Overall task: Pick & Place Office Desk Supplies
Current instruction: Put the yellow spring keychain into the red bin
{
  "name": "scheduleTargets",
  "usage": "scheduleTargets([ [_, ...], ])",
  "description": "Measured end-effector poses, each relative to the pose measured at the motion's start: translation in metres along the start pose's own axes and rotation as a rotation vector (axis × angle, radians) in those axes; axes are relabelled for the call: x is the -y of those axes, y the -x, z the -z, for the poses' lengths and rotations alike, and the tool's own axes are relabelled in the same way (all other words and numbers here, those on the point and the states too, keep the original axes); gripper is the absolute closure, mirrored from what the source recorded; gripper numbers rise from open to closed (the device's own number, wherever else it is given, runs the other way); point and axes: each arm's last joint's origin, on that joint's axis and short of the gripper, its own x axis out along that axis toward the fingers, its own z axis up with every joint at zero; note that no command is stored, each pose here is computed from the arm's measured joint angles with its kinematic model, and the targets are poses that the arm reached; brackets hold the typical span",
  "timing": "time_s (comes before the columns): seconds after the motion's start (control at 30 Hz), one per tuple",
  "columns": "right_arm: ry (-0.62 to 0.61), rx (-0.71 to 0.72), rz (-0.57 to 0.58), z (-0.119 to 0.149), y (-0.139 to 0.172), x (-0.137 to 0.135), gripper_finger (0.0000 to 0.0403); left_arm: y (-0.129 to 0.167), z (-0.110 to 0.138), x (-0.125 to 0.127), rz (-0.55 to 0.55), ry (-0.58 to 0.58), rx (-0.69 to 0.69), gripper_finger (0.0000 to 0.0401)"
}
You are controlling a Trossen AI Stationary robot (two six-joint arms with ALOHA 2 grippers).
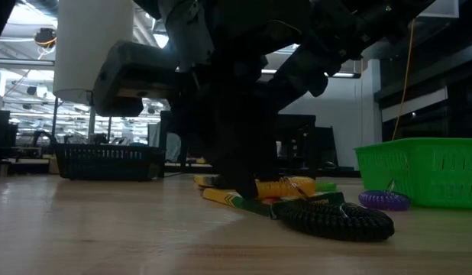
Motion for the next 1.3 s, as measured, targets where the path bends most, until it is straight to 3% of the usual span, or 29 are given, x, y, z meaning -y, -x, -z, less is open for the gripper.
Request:
scheduleTargets([
  [0.3,0.0,0.001,0.003,0.0,0.0,0.0,0.019,0.0,0.001,-0.001,0.009,0.006,-0.002,0.0391],
  [0.5,0.0,0.001,0.003,0.0,0.0,0.0,0.019,0.018,0.004,-0.006,0.005,0.095,-0.028,0.0392],
  [0.67,0.0,0.0,0.003,0.0,0.0,0.0,0.019,0.064,0.0,-0.008,-0.006,0.147,-0.006,0.0392],
  [0.77,0.0,0.0,0.003,0.0,0.0,0.0,0.019,0.094,0.0,-0.003,0.044,0.174,0.007,0.0393],
  [0.93,0.0,-0.002,0.003,0.0,0.0,0.0,0.019,0.143,0.002,0.013,0.163,0.23,0.046,0.0393],
  [1.1,-0.001,-0.007,0.004,0.001,0.0,0.0,0.019,0.174,0.015,0.035,0.196,0.31,0.051,0.0393],
  [1.3,-0.003,-0.007,0.005,0.001,0.0,0.0,0.019,0.172,0.044,0.067,0.215,0.46,0.017,0.0393],
])
